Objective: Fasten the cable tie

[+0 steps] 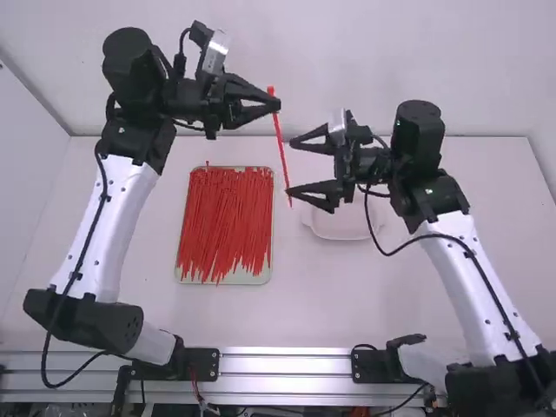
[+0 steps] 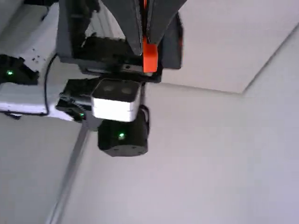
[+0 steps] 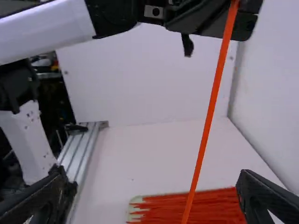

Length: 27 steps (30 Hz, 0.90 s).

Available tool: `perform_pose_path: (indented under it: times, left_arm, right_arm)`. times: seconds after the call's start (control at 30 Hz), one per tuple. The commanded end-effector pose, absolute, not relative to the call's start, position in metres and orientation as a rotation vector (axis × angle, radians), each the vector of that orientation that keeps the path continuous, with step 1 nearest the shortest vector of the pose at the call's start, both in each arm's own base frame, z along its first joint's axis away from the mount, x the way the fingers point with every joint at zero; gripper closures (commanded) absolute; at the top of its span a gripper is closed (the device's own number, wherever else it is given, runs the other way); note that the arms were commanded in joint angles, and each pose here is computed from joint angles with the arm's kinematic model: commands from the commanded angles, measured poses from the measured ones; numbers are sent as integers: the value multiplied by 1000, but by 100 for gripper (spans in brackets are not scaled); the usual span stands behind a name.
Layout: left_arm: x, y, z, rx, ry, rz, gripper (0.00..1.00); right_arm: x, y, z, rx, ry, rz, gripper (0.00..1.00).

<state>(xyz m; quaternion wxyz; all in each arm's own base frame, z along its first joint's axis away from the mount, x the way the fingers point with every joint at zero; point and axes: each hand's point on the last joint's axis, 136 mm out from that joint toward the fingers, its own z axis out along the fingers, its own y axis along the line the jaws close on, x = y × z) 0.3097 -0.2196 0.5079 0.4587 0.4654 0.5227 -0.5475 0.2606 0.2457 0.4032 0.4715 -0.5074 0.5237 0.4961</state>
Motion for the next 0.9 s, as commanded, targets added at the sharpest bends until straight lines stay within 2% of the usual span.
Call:
perform_pose_path:
  times: [0.0, 0.07, 0.1, 0.13, 0.17, 0.2, 0.23, 0.27, 0.3, 0.53, 0.6, 0.63, 0.67, 0.87]
  left_arm:
    - [300, -223, 508, 1170, 1292, -1398, 98]
    - [300, -223, 511, 1156, 1303, -1414, 98]
    - [300, -223, 513, 1154, 1305, -1419, 98]
    - [299, -223, 514, 1153, 1305, -1421, 98]
    - [299, -223, 515, 1150, 1306, -1423, 98]
    - [299, -223, 516, 1150, 1305, -1423, 98]
    - [300, -221, 517, 1146, 1304, -1418, 98]
    - [300, -221, 517, 1144, 1305, -1418, 98]
    - [300, -221, 519, 1141, 1305, -1418, 98]
    - [304, -225, 523, 1107, 1302, -1407, 98]
    - [306, -224, 525, 1094, 1298, -1393, 90]
    - [308, -223, 527, 1089, 1290, -1380, 83]
    - [309, -223, 528, 1083, 1288, -1374, 81]
    - [314, -222, 541, 1023, 1267, -1354, 83]
  right_arm:
    - [247, 252, 405, -1282, 1252, 1303, 2]
    - [246, 256, 406, -1289, 1242, 1298, 14]
    - [247, 257, 406, -1290, 1241, 1291, 27]
    - [247, 257, 405, -1288, 1243, 1287, 30]
    - [250, 260, 404, -1277, 1256, 1268, 54]
    - [252, 261, 404, -1269, 1267, 1261, 65]
    - [253, 262, 403, -1262, 1276, 1247, 82]
    - [253, 263, 403, -1262, 1276, 1248, 88]
    - [252, 263, 404, -1264, 1274, 1251, 100]
    - [256, 262, 412, -1237, 1272, 1257, 100]
    - [260, 257, 414, -1227, 1264, 1236, 100]
    - [263, 255, 415, -1222, 1260, 1225, 100]
    - [265, 253, 416, -1217, 1258, 1219, 100]
    - [274, 244, 428, -1189, 1224, 1176, 100]
